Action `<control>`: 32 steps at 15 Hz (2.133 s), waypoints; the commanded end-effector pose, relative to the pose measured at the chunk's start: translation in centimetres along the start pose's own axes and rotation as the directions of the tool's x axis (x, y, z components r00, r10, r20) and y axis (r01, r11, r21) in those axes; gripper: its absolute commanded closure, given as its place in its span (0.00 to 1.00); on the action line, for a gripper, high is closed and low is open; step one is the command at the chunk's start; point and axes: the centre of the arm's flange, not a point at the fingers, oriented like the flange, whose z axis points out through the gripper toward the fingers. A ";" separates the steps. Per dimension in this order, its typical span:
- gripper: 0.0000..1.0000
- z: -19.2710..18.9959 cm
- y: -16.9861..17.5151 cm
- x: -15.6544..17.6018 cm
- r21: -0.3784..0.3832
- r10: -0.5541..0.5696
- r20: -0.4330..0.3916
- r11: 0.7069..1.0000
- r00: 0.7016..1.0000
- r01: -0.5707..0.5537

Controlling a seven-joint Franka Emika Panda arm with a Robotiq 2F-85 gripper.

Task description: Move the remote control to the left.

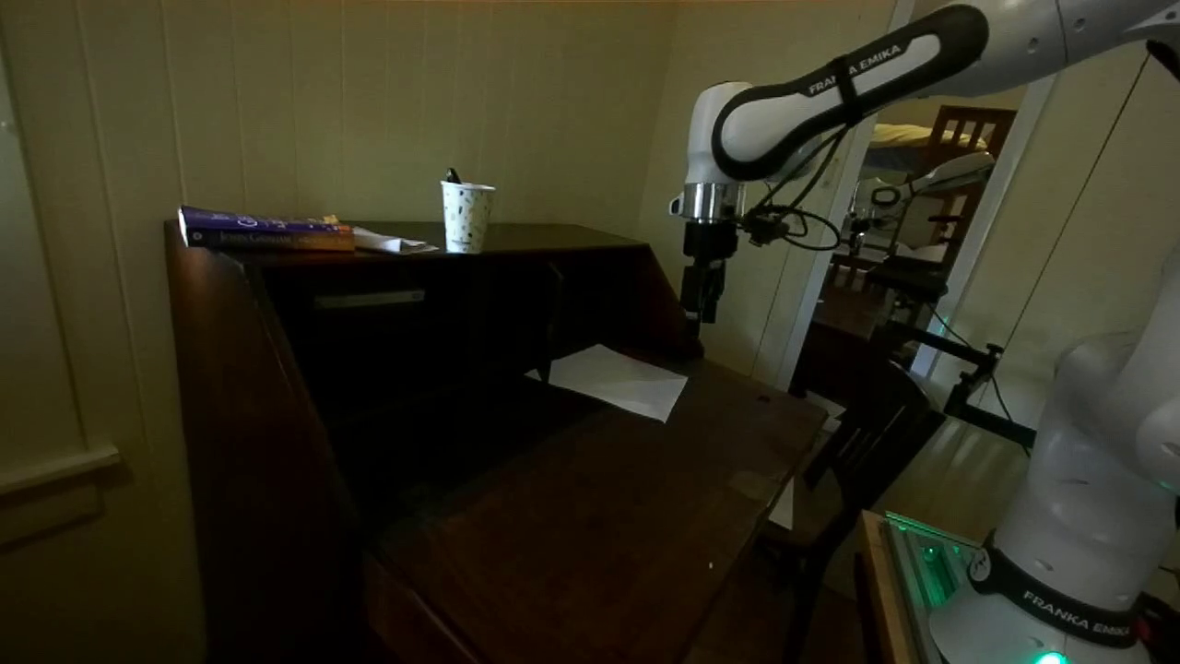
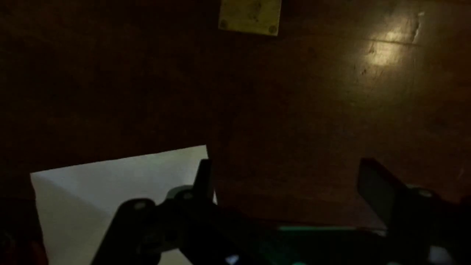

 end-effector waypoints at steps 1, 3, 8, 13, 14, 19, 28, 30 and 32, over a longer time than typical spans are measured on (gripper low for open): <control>0.00 0.7 5.3 7.5 0.080 0.181 -0.037 0.981 0.983 -0.177; 0.00 1.2 8.5 10.4 0.108 0.280 -0.087 0.957 0.956 -0.271; 0.00 2.9 18.1 16.1 0.155 0.506 -0.194 0.862 0.840 -0.484; 0.00 4.1 21.3 14.5 0.140 0.552 -0.227 0.834 0.802 -0.534; 0.00 4.3 21.7 14.9 0.141 0.559 -0.229 0.829 0.797 -0.541; 0.00 5.3 24.9 18.3 0.184 0.656 -0.362 0.747 0.662 -0.639; 0.62 9.2 34.1 20.9 0.245 0.781 -0.555 0.483 0.288 -0.840; 0.77 9.9 36.2 20.4 0.247 0.790 -0.570 0.427 0.227 -0.870; 0.91 10.6 37.9 19.9 0.248 0.796 -0.578 0.382 0.181 -0.890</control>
